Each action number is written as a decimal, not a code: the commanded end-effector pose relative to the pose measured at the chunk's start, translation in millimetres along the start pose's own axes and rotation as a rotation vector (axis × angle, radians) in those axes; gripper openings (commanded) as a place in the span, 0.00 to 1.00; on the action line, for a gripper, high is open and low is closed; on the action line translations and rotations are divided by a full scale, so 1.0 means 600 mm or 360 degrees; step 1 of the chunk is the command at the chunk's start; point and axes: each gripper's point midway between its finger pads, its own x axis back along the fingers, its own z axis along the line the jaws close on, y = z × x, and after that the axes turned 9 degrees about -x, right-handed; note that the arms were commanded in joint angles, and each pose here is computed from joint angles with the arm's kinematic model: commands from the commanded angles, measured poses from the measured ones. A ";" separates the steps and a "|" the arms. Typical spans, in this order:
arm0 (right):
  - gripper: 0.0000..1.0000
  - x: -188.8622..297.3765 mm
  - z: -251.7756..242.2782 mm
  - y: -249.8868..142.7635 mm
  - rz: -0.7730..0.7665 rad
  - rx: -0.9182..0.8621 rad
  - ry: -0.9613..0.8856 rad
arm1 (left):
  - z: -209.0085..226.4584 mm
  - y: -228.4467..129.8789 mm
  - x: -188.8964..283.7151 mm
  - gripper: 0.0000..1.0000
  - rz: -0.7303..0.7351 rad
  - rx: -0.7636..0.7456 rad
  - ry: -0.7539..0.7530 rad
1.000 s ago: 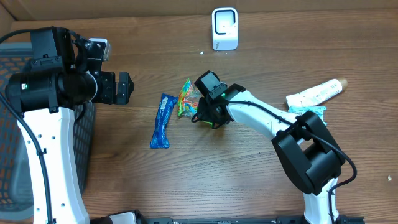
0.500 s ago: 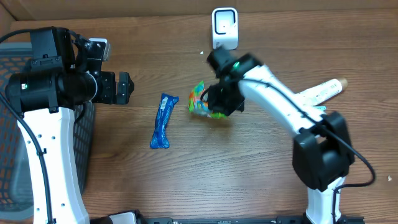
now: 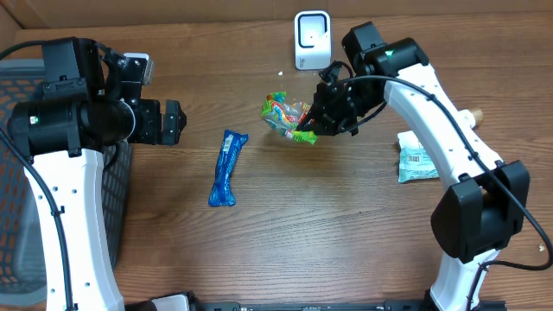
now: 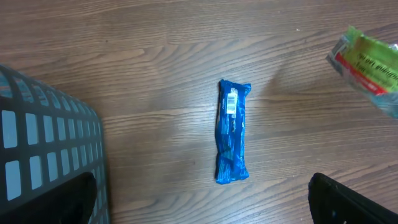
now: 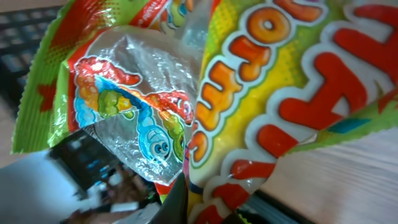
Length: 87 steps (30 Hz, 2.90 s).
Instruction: Scan the item barcode
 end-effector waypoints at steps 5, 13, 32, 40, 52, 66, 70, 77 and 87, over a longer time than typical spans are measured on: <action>0.04 0.027 0.065 -0.049 0.0219 -0.0112 0.0307 | -0.001 0.004 0.000 1.00 -0.0013 -0.0008 -0.0009; 0.04 0.020 0.037 -0.038 0.0133 -0.0209 0.0157 | -0.001 0.004 0.000 1.00 -0.0014 -0.0008 -0.0009; 0.04 -0.028 -0.070 -0.076 0.0218 0.0183 -0.0328 | -0.001 0.005 0.000 1.00 -0.0014 -0.0009 -0.0009; 0.04 -0.005 -0.064 -0.118 0.0459 0.0821 -0.0051 | -0.001 0.004 0.000 1.00 -0.0013 -0.0009 -0.0009; 0.04 -0.005 -0.066 -0.116 0.0471 0.1598 0.0057 | -0.001 0.005 0.000 1.00 -0.0014 -0.0009 -0.0009; 0.04 0.002 -0.087 -0.076 0.0392 0.1809 -0.0072 | -0.001 0.004 0.000 1.00 -0.0013 -0.0008 -0.0009; 0.04 -0.007 -0.075 -0.024 0.0200 0.1615 -0.0137 | -0.001 0.004 0.000 1.00 -0.0013 -0.0008 -0.0009; 0.04 -0.036 -0.117 0.062 -0.0048 0.1256 -0.0414 | -0.001 0.004 0.000 1.00 -0.0013 -0.0008 -0.0009; 0.47 -0.017 -0.153 0.119 -0.0285 0.0964 -0.0673 | -0.001 0.004 0.000 1.00 -0.0013 -0.0008 -0.0009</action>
